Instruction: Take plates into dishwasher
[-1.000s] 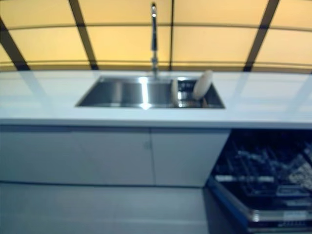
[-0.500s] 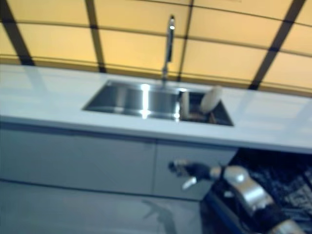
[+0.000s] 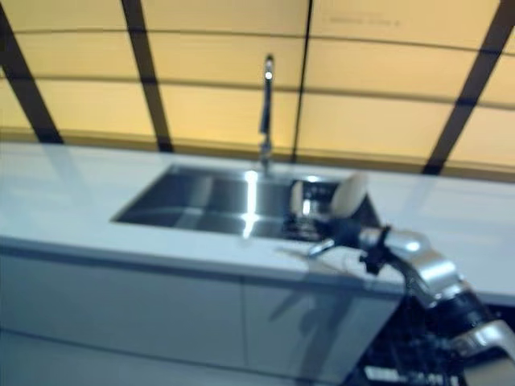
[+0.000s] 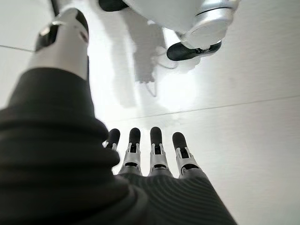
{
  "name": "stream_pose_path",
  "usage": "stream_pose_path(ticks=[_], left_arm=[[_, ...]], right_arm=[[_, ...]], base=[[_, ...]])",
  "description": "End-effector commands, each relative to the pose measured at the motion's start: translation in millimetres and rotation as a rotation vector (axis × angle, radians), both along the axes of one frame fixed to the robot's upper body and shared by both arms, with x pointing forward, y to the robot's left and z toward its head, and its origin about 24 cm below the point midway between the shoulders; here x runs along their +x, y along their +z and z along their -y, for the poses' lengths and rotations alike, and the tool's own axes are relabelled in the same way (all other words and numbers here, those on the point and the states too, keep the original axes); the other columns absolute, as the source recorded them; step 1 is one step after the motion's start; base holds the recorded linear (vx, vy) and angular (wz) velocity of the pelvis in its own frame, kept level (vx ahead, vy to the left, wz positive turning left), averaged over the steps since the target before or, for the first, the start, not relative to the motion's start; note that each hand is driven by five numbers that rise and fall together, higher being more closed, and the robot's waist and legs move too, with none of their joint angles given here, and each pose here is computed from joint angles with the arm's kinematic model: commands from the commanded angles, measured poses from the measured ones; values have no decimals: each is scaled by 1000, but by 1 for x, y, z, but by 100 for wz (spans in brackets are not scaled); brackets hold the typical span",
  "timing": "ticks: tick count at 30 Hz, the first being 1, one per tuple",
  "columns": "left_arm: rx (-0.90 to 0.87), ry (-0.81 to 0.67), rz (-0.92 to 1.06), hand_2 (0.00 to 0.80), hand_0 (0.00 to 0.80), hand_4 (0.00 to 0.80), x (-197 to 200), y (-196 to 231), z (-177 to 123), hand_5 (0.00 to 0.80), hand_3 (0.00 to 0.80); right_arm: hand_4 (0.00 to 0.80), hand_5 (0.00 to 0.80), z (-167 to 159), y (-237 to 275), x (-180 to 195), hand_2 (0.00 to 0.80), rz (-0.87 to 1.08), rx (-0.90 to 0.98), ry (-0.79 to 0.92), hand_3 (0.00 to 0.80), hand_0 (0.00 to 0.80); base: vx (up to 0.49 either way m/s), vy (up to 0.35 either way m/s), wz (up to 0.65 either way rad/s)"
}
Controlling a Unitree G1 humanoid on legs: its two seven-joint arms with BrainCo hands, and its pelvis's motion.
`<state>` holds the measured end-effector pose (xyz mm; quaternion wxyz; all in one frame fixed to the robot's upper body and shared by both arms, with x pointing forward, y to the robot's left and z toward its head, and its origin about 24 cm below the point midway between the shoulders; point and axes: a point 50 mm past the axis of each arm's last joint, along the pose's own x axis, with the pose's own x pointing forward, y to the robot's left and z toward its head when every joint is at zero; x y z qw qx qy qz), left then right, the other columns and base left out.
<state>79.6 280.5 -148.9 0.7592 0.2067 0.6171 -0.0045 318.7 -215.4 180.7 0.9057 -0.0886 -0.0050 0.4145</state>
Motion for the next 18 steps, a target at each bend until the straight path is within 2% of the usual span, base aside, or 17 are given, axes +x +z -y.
stream_pose_path(ticks=[1, 6, 10, 13, 18], left_arm=[[78, -29, -29, 0, 0, 0, -1, 7, -20, 0, 0], [81, -30, -41, 0, 0, 0, -6, 6, -22, 0, 0], [78, -15, -44, 0, 0, 0, -9, 5, -22, 0, 0], [83, 26, -38, 0, 0, 0, -13, 6, -24, 0, 0], [90, 58, -26, 0, 0, 0, -12, 7, -27, 0, 0]], right_arm=[[0, 0, 14, 56, 10, 0, 178, 270, -71, 0, 0], [0, 0, 46, 71, 17, 0, 220, 453, -301, 0, 0], [0, 0, 74, 67, 19, 0, 218, 486, -498, 0, 0], [0, 0, 82, 64, 23, 0, 206, 508, -575, 0, 0], [0, 0, 83, 68, 29, 0, 216, 506, -646, 0, 0]], base=[[42, -34, -31], [46, -51, -6], [53, -46, 4], [54, -72, -4], [77, -66, -55]])
